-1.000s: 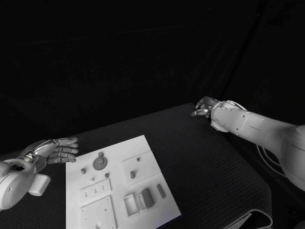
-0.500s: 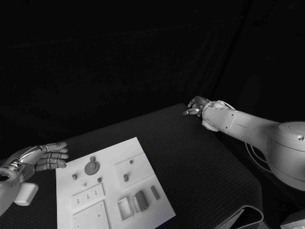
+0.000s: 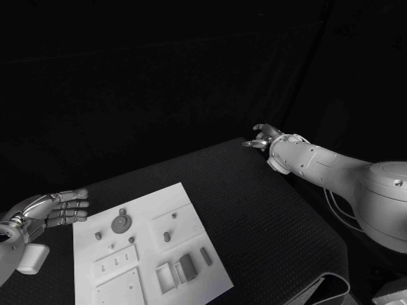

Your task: Assemble the parts on the task board

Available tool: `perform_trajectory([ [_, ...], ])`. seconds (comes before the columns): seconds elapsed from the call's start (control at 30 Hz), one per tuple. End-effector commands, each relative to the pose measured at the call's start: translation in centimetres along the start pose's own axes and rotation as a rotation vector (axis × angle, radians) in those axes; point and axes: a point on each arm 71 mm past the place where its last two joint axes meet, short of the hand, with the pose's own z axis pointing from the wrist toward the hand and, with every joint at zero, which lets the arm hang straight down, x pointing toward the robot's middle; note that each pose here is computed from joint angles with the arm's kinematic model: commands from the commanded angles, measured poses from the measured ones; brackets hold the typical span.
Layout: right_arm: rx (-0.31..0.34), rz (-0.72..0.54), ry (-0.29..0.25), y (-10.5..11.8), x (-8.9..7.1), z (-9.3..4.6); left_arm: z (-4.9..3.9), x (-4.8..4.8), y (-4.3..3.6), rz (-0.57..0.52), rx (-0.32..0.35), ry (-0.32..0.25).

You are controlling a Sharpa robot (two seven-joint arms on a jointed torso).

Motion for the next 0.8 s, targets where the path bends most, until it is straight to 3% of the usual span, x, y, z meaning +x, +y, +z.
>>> perform_trajectory([
  [0.03, -0.046, 0.1, -0.073, 0.8, -1.1, 0.2, 0.04, 0.11, -0.29, -0.014, 0.028, 0.008],
  [0.27, -0.073, 0.121, -0.063, 2.1, -1.1, 0.4, 0.09, 0.22, -0.3, -0.015, 0.028, 0.018],
  [0.8, -0.218, 0.176, 0.047, 7.8, 2.2, -1.0, 0.13, 0.16, -0.4, -0.027, 0.043, 0.013],
])
